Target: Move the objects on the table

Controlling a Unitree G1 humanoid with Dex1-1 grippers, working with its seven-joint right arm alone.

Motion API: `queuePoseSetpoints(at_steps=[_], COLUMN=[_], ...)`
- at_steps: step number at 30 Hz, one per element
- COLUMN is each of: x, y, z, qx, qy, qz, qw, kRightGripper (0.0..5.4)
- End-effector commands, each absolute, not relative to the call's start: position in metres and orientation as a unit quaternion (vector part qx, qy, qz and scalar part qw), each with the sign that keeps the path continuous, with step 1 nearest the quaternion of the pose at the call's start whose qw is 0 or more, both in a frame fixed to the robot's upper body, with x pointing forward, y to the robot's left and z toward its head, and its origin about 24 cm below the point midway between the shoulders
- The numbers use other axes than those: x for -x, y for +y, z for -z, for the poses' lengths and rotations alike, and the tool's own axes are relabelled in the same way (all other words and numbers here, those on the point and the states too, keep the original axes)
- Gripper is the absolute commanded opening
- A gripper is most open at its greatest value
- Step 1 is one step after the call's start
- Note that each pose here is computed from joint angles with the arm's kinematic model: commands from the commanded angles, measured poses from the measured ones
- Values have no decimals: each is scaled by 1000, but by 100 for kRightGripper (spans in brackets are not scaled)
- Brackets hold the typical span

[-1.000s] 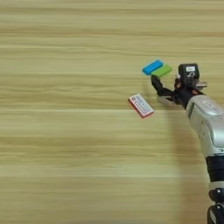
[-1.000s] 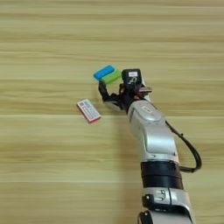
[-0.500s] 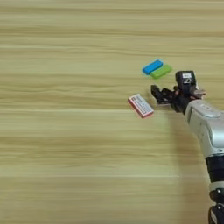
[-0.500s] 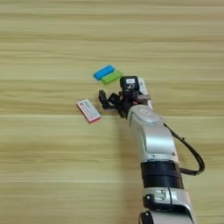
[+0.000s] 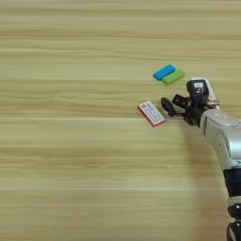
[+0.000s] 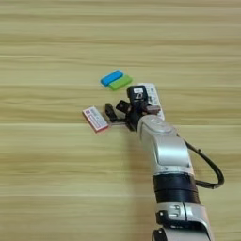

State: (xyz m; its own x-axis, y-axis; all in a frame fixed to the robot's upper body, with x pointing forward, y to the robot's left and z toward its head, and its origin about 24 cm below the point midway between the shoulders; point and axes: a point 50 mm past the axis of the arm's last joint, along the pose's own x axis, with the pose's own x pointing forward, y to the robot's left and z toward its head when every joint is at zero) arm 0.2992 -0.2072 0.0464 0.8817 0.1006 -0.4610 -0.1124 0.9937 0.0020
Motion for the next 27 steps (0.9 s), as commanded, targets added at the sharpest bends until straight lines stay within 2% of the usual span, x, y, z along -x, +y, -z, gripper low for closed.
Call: queuePoseSetpoints(at_steps=[1, 27], x=[-312, -314], y=[-210, -213], z=[-77, -69], qx=[20, -8], qy=[181, 218], qz=[-57, -68], qw=[982, 974], kRightGripper=[538, 538])
